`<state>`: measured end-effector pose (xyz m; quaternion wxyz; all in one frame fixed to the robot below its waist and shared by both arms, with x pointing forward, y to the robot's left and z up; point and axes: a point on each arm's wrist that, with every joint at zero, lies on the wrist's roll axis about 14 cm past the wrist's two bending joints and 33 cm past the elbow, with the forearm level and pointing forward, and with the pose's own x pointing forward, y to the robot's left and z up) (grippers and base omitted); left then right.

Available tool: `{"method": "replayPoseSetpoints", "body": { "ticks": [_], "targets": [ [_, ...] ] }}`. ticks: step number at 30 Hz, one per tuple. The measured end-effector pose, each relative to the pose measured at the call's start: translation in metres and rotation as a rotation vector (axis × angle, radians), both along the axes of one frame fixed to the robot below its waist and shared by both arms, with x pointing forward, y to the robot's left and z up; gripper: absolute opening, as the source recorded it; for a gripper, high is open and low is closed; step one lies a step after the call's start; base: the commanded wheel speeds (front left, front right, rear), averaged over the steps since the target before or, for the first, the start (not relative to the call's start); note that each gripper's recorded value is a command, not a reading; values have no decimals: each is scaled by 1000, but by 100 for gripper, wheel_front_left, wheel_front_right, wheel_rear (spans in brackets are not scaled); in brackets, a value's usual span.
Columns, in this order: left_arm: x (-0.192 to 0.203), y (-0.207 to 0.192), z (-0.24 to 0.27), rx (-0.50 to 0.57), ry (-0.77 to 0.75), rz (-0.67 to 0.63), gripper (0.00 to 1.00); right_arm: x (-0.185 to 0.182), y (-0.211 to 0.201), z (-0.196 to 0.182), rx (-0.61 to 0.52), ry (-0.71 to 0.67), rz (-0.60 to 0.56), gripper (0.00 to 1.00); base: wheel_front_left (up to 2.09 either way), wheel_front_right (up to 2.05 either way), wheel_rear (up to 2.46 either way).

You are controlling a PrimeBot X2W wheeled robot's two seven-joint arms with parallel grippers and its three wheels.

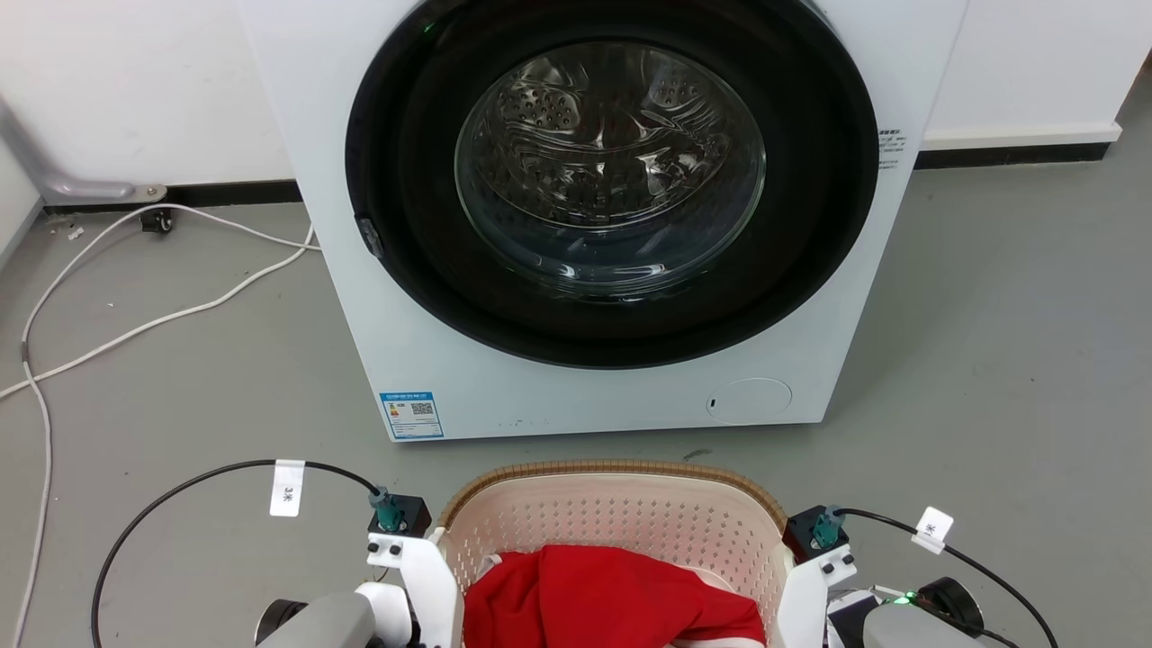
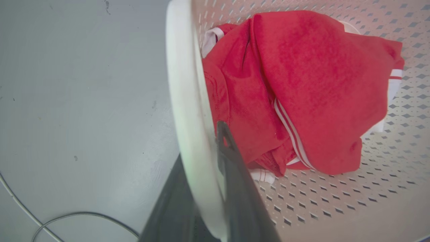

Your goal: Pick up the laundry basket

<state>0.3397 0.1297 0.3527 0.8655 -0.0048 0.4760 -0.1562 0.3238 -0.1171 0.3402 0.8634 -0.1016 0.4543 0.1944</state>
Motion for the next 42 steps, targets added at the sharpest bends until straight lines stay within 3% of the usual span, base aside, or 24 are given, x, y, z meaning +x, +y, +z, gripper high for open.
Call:
{"method": "replayPoseSetpoints", "body": {
  "ticks": [42],
  "targets": [
    [-7, -1, -6, -13, 15, 8, 0, -7, -2, -7, 7, 27, -1, 0, 0, 0, 0]
  ]
}}
